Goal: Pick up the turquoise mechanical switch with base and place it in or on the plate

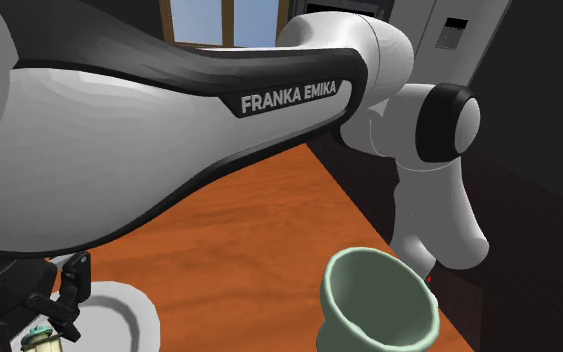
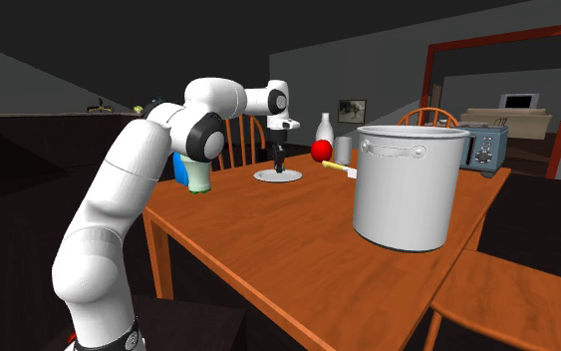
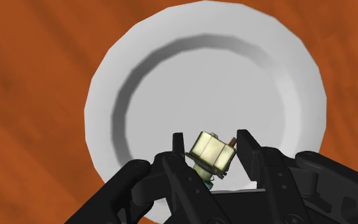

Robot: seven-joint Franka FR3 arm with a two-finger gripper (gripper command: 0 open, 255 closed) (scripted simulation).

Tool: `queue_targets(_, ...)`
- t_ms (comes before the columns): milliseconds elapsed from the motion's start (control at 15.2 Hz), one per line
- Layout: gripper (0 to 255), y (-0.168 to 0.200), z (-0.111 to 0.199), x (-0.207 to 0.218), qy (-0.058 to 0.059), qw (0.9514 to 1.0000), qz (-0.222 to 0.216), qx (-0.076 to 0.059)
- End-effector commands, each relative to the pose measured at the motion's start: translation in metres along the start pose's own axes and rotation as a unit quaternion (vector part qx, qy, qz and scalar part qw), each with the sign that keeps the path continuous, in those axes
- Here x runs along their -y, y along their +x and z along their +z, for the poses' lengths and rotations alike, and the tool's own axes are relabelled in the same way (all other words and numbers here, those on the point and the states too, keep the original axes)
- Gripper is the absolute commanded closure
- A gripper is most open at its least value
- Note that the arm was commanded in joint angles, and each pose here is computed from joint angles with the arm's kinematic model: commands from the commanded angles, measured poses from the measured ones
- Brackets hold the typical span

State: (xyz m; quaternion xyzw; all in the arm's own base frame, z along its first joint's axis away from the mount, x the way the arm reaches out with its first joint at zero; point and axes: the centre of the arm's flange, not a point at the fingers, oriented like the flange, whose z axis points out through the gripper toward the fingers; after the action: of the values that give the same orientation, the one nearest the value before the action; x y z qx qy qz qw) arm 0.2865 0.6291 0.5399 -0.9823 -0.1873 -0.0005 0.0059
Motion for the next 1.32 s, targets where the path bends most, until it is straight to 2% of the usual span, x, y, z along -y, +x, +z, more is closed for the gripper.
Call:
queue_targets(0,255,0.000,0.000,0.000,0.000,1.0000,0.000,0.000)
queue_targets(66,255,0.000,0.000,0.000,0.000,1.0000,0.000,0.000)
queue_targets(132,0,0.000,0.000,0.000,0.000,1.0000,0.000,0.000)
queue_targets(462,0,0.000,0.000,0.000,0.000,1.0000,0.000,0.000)
queue_targets(726,0,0.000,-0.050,0.000,0.000,1.0000,0.000,0.000)
queue_targets(1254,0,0.000,-0.050,0.000,0.000,1.0000,0.000,0.000)
